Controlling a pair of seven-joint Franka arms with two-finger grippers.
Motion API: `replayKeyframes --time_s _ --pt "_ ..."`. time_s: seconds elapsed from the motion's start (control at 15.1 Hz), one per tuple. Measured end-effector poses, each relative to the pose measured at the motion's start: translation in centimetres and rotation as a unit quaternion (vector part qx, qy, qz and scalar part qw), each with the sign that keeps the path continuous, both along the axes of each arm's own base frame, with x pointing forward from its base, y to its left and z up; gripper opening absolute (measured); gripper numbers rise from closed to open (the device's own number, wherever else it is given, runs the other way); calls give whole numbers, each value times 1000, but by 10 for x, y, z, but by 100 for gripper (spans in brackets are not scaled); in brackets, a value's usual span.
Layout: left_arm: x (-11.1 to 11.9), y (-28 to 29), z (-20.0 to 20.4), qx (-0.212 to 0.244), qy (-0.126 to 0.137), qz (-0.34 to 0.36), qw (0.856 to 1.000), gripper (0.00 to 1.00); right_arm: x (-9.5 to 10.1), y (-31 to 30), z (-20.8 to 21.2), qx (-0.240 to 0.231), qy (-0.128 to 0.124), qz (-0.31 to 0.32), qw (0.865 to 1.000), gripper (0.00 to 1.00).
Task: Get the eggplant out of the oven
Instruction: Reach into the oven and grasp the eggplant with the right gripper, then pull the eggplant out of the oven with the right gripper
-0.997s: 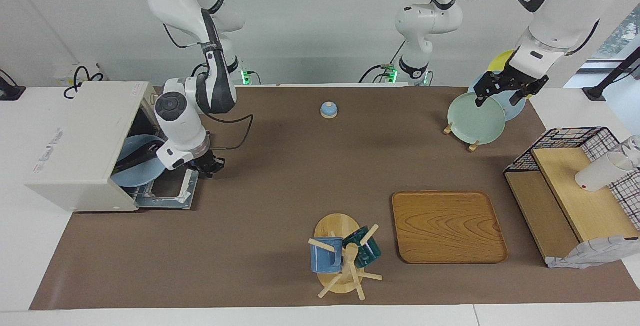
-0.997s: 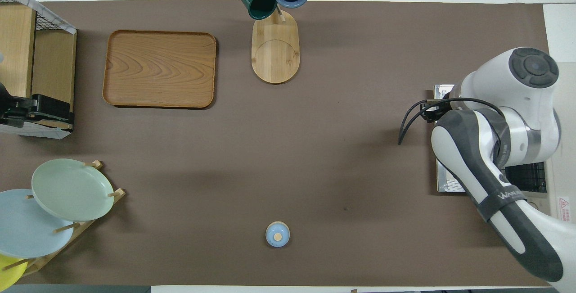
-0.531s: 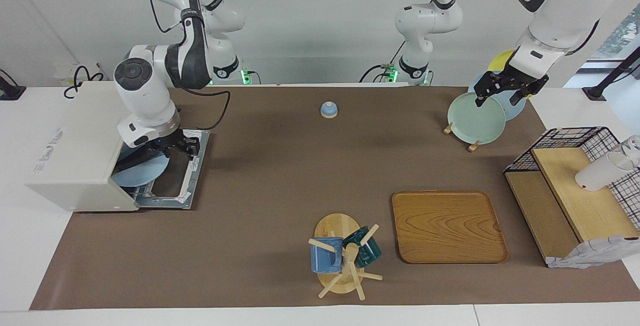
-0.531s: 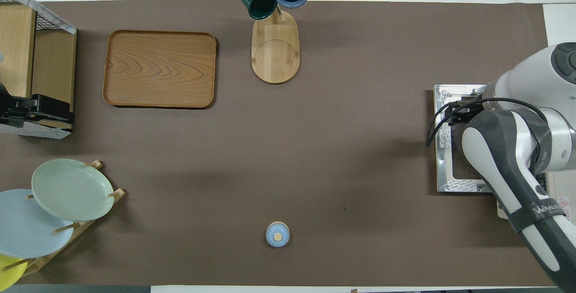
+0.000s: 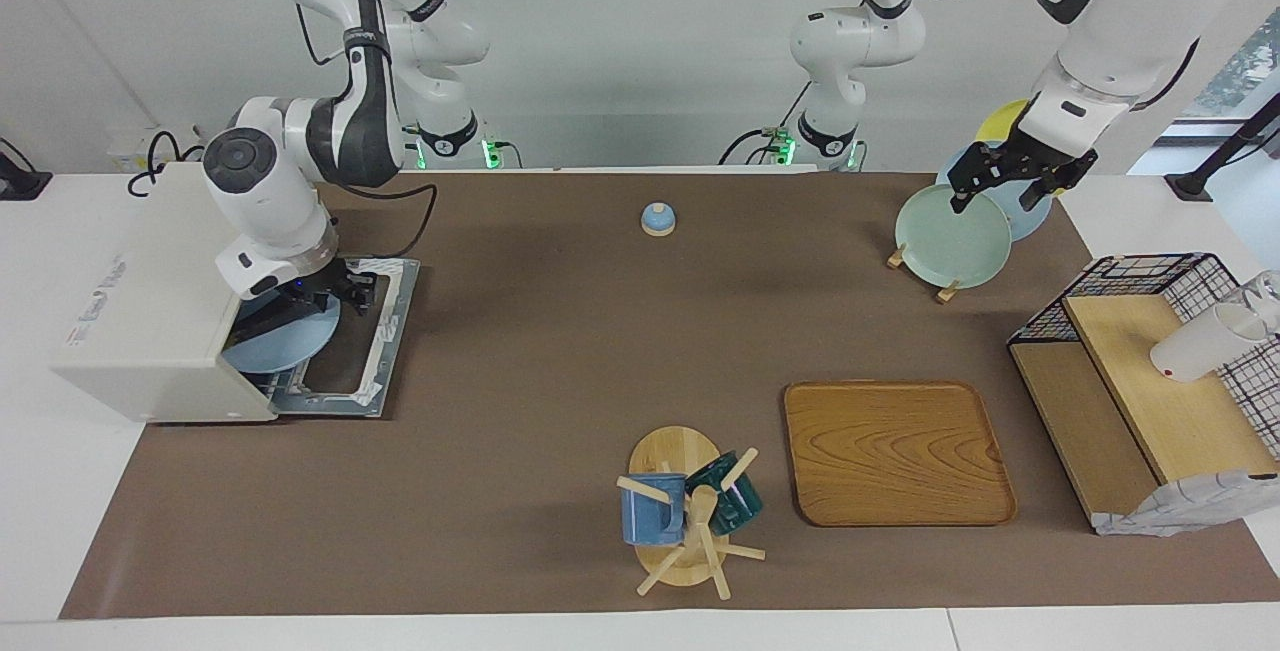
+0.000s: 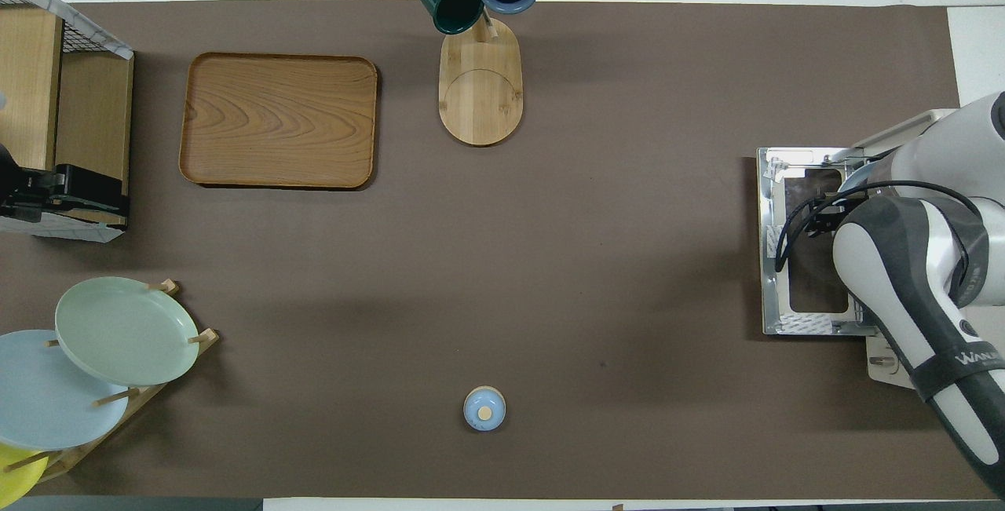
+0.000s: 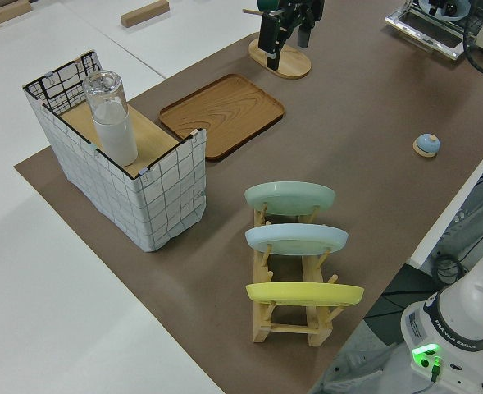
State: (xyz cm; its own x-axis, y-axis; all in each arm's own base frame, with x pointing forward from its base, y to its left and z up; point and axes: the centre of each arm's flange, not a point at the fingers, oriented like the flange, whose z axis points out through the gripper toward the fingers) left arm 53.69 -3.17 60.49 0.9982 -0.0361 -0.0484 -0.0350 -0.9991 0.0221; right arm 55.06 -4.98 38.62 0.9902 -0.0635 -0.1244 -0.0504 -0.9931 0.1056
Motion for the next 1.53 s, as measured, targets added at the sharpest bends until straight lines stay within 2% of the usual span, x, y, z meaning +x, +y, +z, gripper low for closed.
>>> replayKeyframes --time_s 0.2,0.33,0.4,0.47,0.66,0.86,1.13,1.4,1.53 --pt "0 0 0 0 0 0 1000 100 -6 1 -12 2 -11 5 1000 58" --pt "0 0 0 0 0 0 1000 100 -11 1 -17 3 -13 11 1000 43" --pt "0 0 0 0 0 0 1000 100 -12 1 -18 4 -12 17 1000 43" --pt "0 0 0 0 0 0 1000 100 -12 1 -18 5 -11 25 1000 37" --pt "0 0 0 0 0 0 1000 100 -13 -4 -15 6 -12 39 999 5" --pt "0 0 0 0 0 0 1000 100 -14 -6 -7 3 -19 47 999 3" --pt "0 0 0 0 0 0 1000 100 -13 3 -7 -12 -16 71 997 3" --pt "0 0 0 0 0 0 1000 100 -7 79 9 -31 -12 96 995 3" --pt "0 0 0 0 0 0 1000 100 -10 129 15 -47 -19 94 994 3"
